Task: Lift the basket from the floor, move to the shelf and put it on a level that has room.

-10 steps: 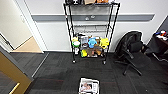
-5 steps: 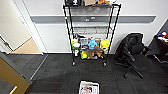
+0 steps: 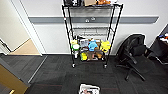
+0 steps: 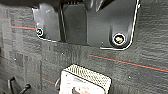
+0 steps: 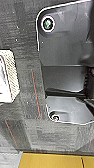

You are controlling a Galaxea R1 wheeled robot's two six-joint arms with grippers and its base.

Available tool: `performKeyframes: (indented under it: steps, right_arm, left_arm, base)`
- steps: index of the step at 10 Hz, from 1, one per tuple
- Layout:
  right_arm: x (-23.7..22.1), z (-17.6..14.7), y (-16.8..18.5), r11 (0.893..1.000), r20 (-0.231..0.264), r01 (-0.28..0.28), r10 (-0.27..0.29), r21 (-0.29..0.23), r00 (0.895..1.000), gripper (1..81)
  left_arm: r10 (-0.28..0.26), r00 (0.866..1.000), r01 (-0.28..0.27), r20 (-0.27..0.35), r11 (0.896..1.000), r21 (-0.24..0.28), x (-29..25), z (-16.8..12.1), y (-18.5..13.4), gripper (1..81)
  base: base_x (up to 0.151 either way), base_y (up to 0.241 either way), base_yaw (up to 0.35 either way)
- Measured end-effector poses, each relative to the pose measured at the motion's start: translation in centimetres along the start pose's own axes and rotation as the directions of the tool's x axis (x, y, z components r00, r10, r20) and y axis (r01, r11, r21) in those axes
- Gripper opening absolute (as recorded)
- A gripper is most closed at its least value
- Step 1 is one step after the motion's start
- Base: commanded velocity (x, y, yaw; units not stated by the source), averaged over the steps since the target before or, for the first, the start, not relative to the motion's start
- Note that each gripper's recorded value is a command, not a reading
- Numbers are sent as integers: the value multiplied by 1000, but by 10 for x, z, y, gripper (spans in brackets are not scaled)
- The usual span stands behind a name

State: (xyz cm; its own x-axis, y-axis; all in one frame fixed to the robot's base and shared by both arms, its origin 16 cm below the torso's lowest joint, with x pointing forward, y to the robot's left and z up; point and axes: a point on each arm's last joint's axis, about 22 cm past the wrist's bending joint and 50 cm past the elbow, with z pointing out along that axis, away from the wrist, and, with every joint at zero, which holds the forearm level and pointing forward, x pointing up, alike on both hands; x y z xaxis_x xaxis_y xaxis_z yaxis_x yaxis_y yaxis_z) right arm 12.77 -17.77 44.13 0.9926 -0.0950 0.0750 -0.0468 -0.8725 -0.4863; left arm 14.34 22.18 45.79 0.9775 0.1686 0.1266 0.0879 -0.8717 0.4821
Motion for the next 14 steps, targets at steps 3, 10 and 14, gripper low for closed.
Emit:
performKeyframes:
  steps: [3, 10, 14]
  right_arm:
    - [-4, 0, -1, 1000, 4, -2, 2, 0, 1000, 811]
    - [-7, 2, -1, 1000, 7, -3, 3, -4, 1000, 811]
    - [-8, 2, 0, 1000, 7, -4, 4, -5, 1000, 811]
  left_arm:
    - [0, 1000, 0, 1, 1000, 0, -1, 0, 0, 811]
    - [-1, 1000, 1, 3, 1000, 0, -3, 0, 0, 811]
    - [-2, 1000, 2, 5, 1000, 0, -5, 0, 0, 811]
  base:
    - [125, 0, 0]
    - [110, 0, 0]
    - [84, 0, 0]
